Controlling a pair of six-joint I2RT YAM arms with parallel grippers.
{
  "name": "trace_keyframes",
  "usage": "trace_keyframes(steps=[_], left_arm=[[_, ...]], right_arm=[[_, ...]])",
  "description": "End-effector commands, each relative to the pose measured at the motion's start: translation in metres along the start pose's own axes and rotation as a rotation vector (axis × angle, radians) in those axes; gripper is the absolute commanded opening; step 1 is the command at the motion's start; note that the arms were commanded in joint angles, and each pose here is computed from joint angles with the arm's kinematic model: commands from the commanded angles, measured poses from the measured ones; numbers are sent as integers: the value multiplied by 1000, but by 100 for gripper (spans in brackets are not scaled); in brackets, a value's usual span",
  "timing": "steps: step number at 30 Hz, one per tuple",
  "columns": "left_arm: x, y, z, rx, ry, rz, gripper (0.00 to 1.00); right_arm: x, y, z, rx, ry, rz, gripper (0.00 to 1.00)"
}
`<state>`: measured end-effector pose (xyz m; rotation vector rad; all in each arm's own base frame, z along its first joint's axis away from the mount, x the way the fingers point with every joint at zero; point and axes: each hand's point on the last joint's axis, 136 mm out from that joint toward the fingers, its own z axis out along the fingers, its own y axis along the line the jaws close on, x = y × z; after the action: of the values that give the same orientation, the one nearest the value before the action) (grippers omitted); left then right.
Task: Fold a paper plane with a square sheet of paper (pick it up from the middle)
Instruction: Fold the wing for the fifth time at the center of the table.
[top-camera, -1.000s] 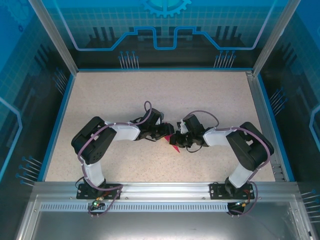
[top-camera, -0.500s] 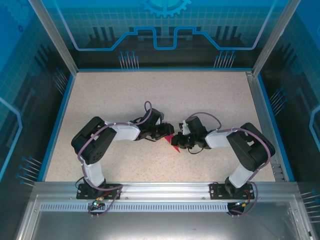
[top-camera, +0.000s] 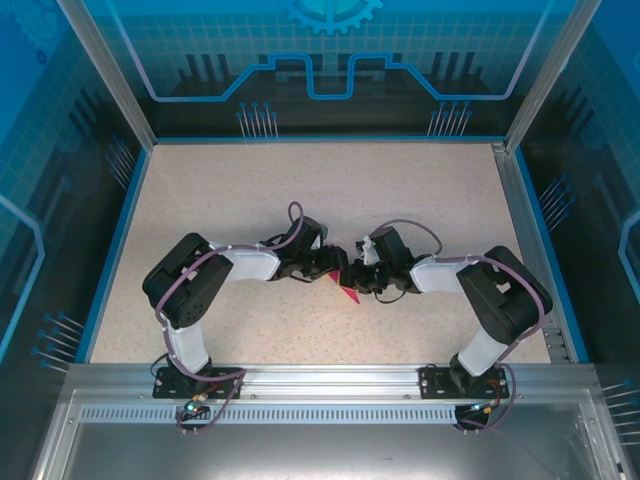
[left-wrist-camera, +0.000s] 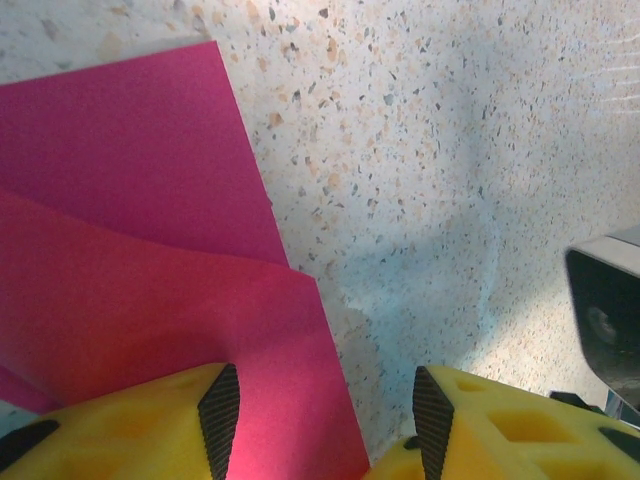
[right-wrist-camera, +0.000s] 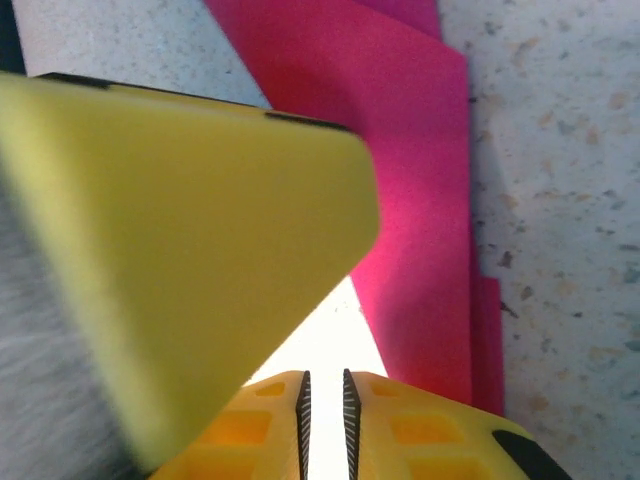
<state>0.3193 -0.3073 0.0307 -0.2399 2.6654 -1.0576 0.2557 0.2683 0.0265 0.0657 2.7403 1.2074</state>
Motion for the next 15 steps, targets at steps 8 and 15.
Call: trace_keyframes(steps=[8,15], left_arm=[[7,0,-3,-19,38,26,54],[-4,-29,-20,66,0,81,58]], right_arm=[[23,-60,5,208,42,78,13],[28,-65,4,217,51,87,12]])
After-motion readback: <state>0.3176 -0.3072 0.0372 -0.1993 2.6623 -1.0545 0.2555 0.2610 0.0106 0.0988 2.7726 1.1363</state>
